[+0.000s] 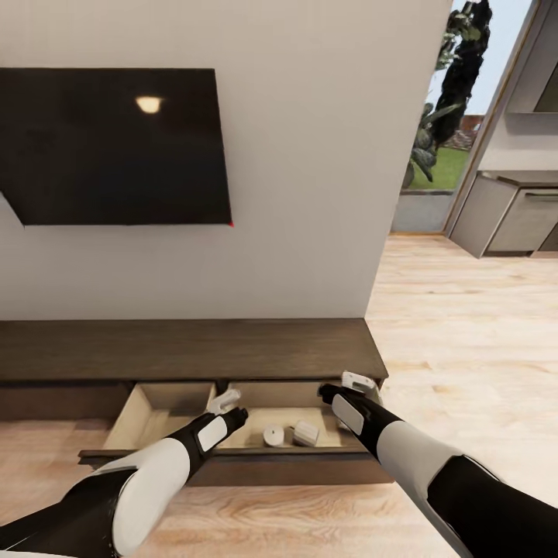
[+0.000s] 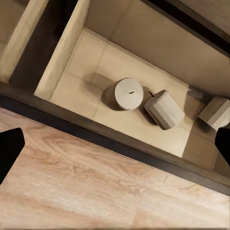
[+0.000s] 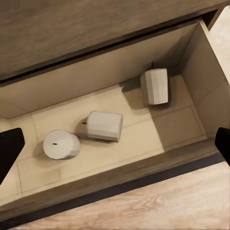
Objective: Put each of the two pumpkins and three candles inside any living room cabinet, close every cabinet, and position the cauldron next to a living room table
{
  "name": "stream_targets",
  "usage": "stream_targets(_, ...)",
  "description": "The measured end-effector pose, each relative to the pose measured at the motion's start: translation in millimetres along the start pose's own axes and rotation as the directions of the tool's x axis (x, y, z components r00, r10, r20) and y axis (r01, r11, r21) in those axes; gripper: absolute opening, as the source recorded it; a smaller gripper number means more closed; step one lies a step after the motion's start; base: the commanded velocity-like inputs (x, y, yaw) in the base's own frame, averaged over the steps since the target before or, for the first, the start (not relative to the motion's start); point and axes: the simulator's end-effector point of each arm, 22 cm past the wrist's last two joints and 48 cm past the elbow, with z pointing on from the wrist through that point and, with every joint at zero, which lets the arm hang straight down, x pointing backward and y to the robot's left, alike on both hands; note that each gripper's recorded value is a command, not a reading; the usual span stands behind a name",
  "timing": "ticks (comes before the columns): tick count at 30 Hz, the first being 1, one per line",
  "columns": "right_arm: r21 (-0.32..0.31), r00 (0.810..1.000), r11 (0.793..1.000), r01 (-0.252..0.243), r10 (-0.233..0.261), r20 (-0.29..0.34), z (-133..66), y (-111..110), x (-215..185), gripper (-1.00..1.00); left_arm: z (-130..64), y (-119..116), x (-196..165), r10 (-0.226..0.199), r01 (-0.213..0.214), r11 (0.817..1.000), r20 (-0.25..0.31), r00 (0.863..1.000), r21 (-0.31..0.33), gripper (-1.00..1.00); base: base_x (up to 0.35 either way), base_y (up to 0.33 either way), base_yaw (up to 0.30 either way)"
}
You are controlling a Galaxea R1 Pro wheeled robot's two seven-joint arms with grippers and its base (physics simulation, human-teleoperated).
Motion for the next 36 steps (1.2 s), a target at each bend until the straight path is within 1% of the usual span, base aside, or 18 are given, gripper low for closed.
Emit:
stream_targets(5, 0.000, 1.000, 1.000, 0.000, 0.000, 0.000, -0.2, 0.0, 0.0, 1.00, -0.2, -0.1, -0.1, 0.000, 0.000, 1.000, 0.000, 1.000, 0.000, 1.00, -0.134, 0.078, 0.000)
stream_targets(15, -0.002, 1.000, 1.000, 0.000, 0.000, -0.002, -0.1, 0.1, 1.6, 1.00, -0.2, -0.1, 0.0, 0.000, 0.000, 1.000, 0.000, 1.000, 0.001, 1.00, -0.042, 0.010, 0.000)
stream_targets(21, -0.002, 1.000, 1.000, 0.001, -0.001, -0.004, 0.2, -0.2, 2.9, 1.00, 0.0, 0.0, 0.0, 0.000, 0.000, 1.000, 0.000, 1.000, 0.000, 1.00, -0.193, 0.001, 0.000)
stream_targets(31, -0.001, 1.000, 1.000, 0.001, -0.001, -0.008, 0.3, -0.9, 6.7, 1.00, -0.2, 0.5, -0.2, 0.000, 0.000, 1.000, 0.000, 1.000, -0.001, 1.00, -0.020, 0.000, 0.000)
stream_targets(36, 0.000, 1.000, 1.000, 0.001, -0.001, -0.009, 0.6, -1.1, 6.7, 1.00, 0.0, 0.4, 0.0, 0.000, 0.000, 1.000, 0.000, 1.000, -0.001, 1.00, -0.185, 0.000, 0.000)
